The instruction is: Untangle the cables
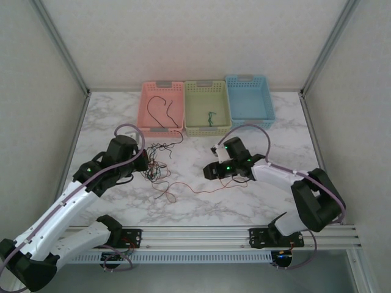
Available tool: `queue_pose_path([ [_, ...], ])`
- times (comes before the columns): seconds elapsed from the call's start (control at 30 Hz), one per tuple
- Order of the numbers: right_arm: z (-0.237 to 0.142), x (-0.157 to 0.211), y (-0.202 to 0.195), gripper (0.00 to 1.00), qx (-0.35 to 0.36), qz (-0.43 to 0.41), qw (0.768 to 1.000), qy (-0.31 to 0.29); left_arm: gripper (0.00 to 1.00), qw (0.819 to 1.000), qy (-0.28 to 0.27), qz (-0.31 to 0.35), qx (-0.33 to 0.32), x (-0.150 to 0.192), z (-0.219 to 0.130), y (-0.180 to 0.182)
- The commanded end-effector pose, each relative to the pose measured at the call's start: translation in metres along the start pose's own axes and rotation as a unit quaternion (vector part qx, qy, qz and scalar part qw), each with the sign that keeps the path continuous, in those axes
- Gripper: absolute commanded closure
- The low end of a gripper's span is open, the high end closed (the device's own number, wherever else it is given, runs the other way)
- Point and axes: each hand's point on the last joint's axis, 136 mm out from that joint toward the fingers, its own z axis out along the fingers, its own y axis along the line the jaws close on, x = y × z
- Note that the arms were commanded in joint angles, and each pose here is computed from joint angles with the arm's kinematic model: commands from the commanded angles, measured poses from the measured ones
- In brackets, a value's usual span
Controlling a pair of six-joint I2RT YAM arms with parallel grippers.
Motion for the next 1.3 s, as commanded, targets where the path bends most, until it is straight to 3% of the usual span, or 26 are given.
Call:
queue_pose_path([
  [0.0,0.015,0.023,0.016,0.50,-0.010,-0.042,0.997,0.071,1.00,0.999,0.002,-0.017,-0.027,0.002,0.004,0.015],
  [0.23,0.033,0.053,0.026,0.48,0.016,-0.087,0.984,0.152,1.00,0.999,0.017,-0.030,-0.040,0.009,0.016,0.028],
  [0.8,0.046,0.087,0.021,0.52,0.093,-0.160,0.951,0.248,1.00,0.998,0.019,-0.037,-0.049,0.011,0.016,0.039],
  [0.87,0.047,0.089,0.022,0.56,0.095,-0.166,0.949,0.252,1.00,0.998,0.017,-0.039,-0.051,0.011,0.015,0.040],
  [1.13,0.039,0.067,0.021,0.98,0.125,-0.187,0.951,0.212,1.00,0.997,0.006,-0.043,-0.059,0.008,0.007,0.044],
  [1.27,0.024,0.040,0.027,1.00,0.136,-0.193,0.960,0.148,1.00,0.996,-0.008,-0.048,-0.073,0.003,-0.002,0.050],
])
